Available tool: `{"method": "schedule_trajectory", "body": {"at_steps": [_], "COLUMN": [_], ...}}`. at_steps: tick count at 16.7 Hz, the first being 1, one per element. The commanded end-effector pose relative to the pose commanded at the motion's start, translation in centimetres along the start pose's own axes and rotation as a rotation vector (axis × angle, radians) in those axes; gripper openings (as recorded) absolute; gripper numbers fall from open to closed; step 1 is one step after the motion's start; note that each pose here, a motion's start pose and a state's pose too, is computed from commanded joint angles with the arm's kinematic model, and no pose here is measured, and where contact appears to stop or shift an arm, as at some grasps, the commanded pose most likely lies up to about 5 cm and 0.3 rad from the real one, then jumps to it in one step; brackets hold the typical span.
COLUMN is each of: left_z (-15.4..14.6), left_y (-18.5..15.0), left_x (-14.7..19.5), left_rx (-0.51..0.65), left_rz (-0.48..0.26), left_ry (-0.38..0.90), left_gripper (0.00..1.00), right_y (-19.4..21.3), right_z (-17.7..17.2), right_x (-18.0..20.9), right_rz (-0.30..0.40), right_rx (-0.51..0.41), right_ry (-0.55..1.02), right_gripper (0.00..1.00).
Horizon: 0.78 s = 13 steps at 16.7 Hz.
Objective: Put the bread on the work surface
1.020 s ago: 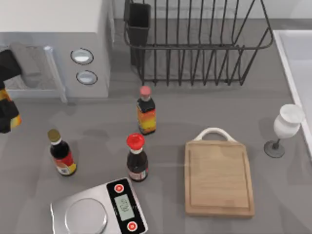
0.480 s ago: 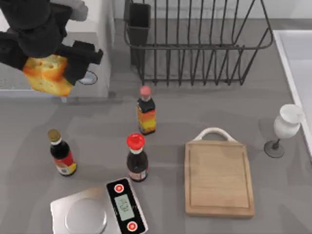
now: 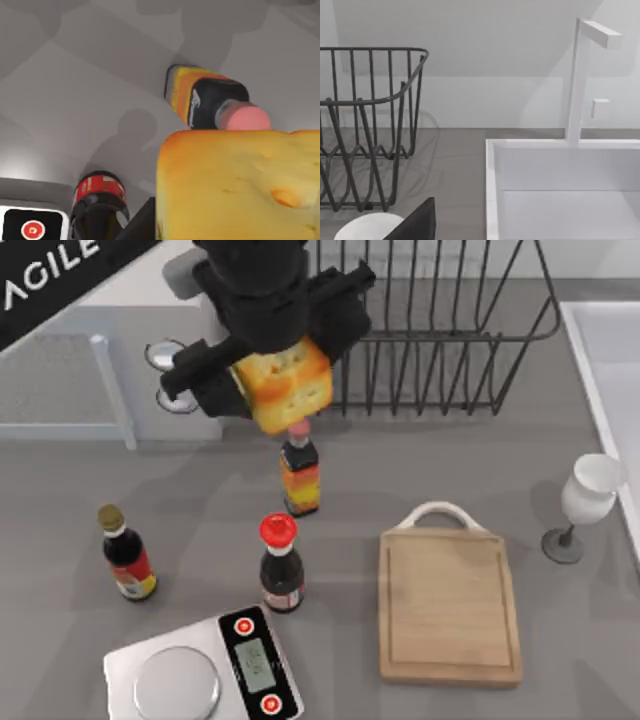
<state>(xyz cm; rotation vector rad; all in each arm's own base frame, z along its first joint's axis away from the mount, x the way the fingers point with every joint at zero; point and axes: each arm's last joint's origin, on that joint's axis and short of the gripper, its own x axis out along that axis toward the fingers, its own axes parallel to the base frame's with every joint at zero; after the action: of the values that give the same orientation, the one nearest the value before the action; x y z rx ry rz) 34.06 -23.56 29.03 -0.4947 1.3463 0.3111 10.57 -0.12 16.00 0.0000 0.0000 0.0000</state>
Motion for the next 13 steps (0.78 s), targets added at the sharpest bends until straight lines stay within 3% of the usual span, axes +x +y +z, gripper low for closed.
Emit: {"method": "schedule_trajectory", "body": {"at_steps": [4, 7, 13], "left_z": [-4.4, -7.7, -12.6], "left_y": [-4.3, -6.7, -8.6], "left_x": [2.3, 4.6, 8.9], "left_rx": [-0.381, -0.637, -0.949], "left_rz": [0.006, 0.053, 0.177], "left_ry": [0.053, 0.081, 0.072], "left_gripper": [0.00, 0.00, 0.00], "right_y": [0.0, 0.0, 0.0], "right_z": [0.0, 0.0, 0.0], "right_x": [0.0, 0.0, 0.0], "right_rz": [0.000, 0.000, 0.000], "right_rx": [0.000, 0.000, 0.000], "right_ry": [0.000, 0.000, 0.000], "right_gripper": [1.00, 1.00, 1.00]}}
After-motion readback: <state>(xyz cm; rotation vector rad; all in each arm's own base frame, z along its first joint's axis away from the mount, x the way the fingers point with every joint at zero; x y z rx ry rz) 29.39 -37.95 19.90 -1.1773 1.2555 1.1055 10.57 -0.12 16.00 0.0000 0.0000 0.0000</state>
